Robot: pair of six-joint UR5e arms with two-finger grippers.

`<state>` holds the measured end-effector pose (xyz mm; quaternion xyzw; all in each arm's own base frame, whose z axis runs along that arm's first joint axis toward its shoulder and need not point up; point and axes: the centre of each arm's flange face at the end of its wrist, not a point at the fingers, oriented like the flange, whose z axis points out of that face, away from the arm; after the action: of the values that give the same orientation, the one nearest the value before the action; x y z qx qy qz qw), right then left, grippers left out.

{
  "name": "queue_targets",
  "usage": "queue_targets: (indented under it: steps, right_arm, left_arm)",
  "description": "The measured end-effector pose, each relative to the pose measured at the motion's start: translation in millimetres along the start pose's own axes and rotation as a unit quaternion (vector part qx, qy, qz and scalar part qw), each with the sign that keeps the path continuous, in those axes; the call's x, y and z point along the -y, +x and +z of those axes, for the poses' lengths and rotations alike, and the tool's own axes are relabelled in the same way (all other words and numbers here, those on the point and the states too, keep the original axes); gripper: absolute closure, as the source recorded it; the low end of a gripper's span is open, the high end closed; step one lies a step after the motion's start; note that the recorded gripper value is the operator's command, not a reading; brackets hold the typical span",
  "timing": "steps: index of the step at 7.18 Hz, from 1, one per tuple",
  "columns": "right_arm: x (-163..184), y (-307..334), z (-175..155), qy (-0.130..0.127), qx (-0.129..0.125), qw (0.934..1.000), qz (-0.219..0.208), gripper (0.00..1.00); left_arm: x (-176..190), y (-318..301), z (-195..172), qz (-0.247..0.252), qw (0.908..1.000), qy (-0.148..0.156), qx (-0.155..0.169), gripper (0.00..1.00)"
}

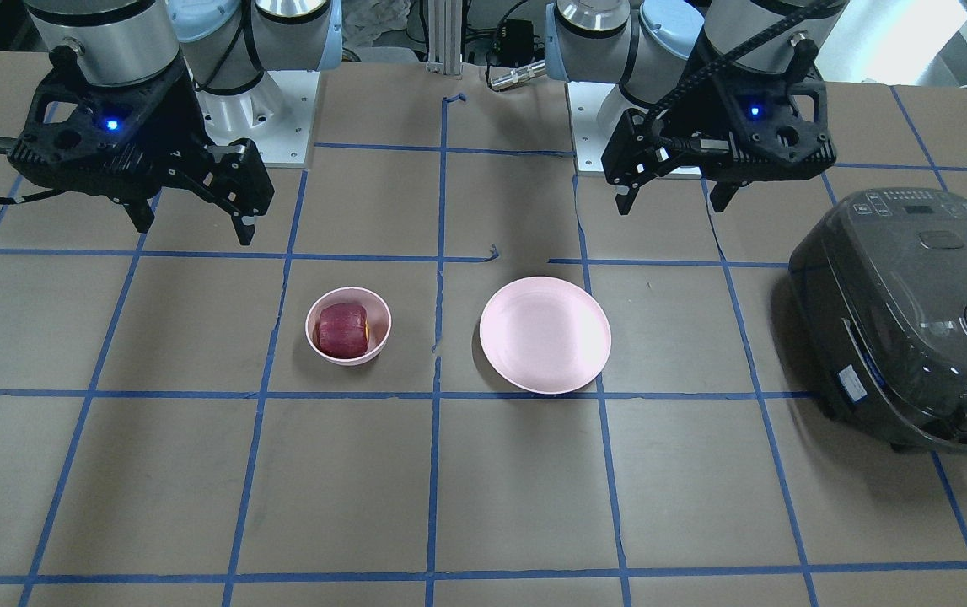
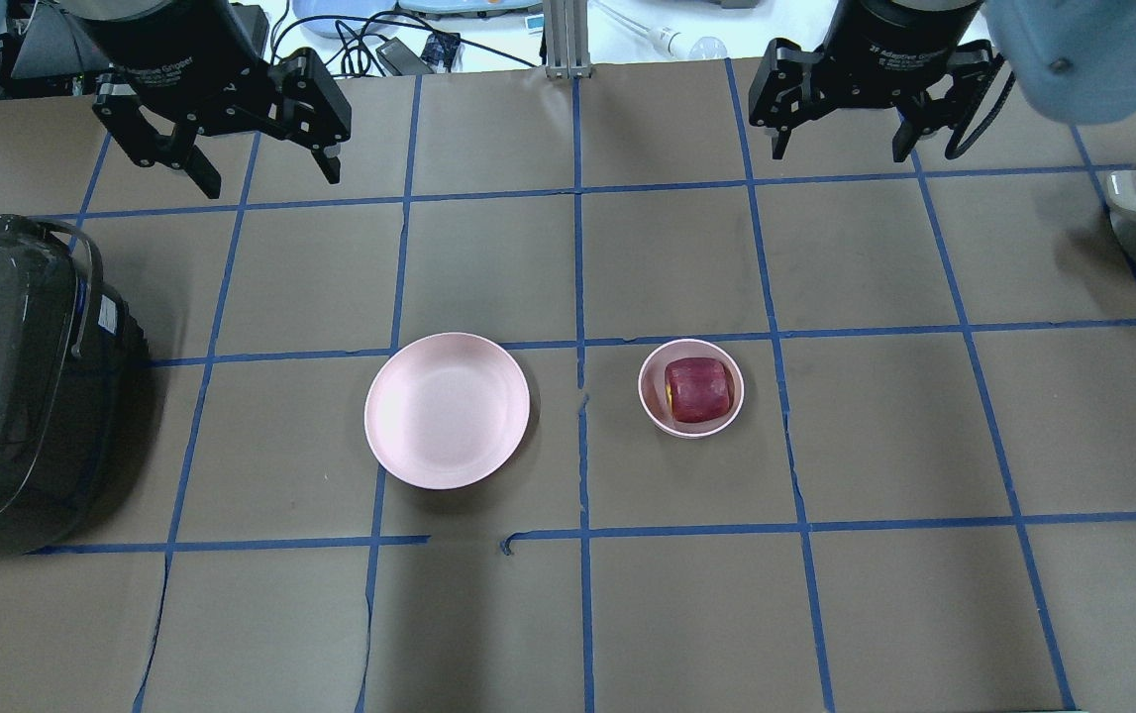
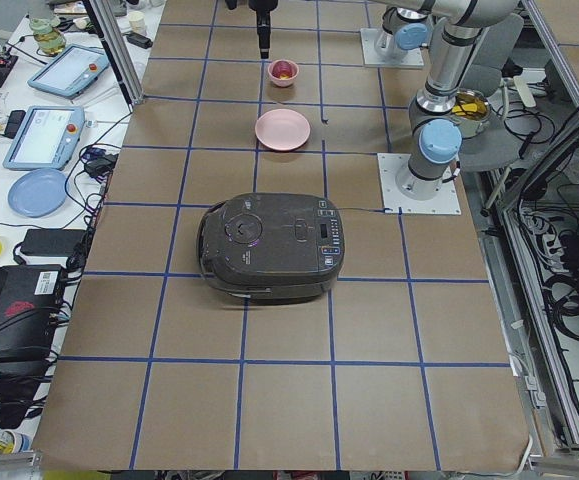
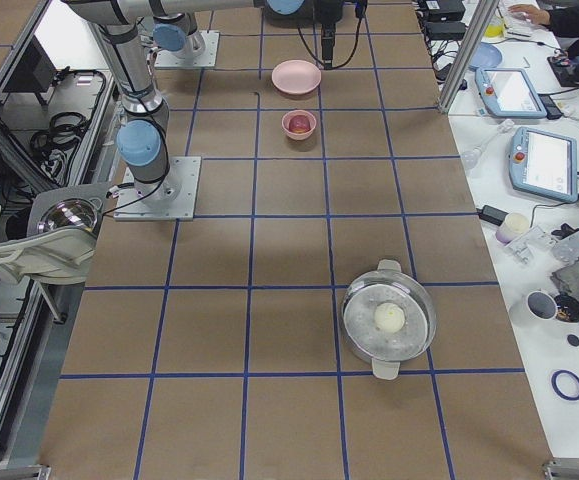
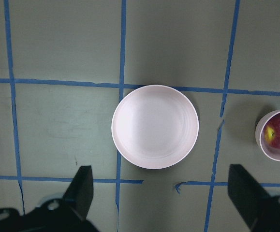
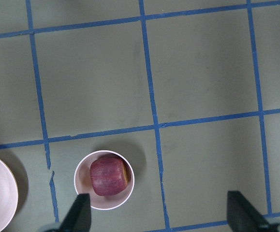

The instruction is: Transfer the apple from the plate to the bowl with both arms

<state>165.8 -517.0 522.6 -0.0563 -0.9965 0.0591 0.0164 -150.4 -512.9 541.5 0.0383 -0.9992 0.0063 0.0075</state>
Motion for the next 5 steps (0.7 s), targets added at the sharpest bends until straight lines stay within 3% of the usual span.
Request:
queue_targets:
  steps: [5]
  right_arm:
    - [0.3, -0.1, -1.3, 0.001, 0.001, 1.0, 0.0, 0.0]
  left_arm:
    - [-2.4, -8.4, 3.0, 0.01, 0.9999, -0.003, 0.004, 0.0]
